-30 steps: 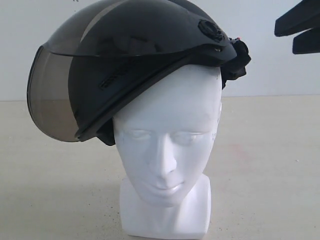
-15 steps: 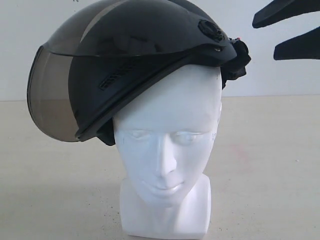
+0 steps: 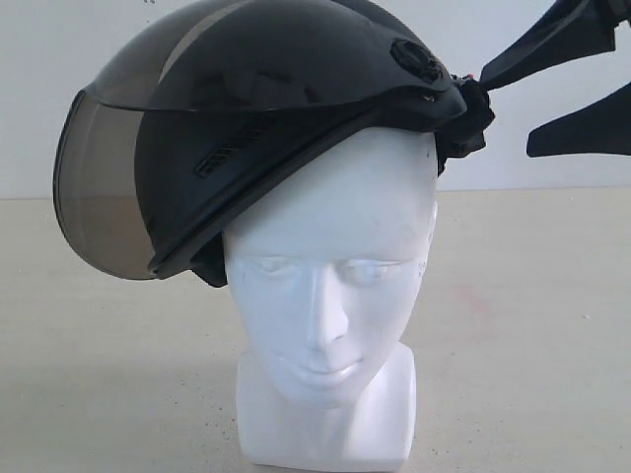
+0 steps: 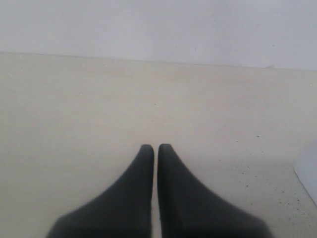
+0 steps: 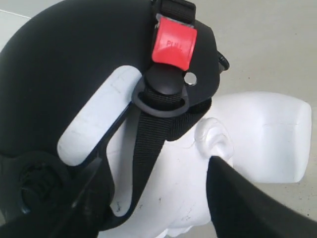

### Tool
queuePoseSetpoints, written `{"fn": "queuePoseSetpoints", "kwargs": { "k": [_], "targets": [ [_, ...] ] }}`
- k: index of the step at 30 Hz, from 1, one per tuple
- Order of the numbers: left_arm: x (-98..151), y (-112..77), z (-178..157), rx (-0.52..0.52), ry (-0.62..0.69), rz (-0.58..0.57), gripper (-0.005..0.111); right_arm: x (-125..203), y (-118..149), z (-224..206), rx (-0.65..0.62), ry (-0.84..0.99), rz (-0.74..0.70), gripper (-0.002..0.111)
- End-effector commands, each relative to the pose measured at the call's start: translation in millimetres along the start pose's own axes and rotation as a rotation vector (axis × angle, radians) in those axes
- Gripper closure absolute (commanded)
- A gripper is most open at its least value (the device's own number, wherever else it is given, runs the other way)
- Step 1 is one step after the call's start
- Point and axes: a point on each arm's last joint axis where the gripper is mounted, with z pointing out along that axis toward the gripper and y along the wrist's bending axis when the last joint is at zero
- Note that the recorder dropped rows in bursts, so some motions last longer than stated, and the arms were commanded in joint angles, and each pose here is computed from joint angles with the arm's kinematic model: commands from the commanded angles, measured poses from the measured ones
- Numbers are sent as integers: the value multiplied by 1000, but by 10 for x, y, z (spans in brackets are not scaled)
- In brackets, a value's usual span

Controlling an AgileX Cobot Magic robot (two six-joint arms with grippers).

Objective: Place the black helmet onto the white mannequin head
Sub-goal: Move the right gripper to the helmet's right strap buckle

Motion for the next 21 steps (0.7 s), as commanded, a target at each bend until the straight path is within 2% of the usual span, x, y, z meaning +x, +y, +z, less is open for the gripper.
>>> {"fn": "queuePoseSetpoints", "kwargs": {
  "k": [1, 10, 16, 18, 21],
  "targets": [
    [10, -5, 1, 9, 2, -19, 102, -16, -12, 21, 6, 13, -1, 52],
    [10, -5, 1, 9, 2, -19, 102, 39, 60, 290, -7, 91, -26, 52],
    [10, -5, 1, 9, 2, -19, 102, 9, 59, 341, 7, 57, -17, 54],
    [10, -5, 1, 9, 2, -19, 102, 10, 49, 340, 18, 59, -21, 61],
    [10, -5, 1, 9, 2, -19, 102, 17, 32, 340, 36, 66, -32, 86]
  ]
}}
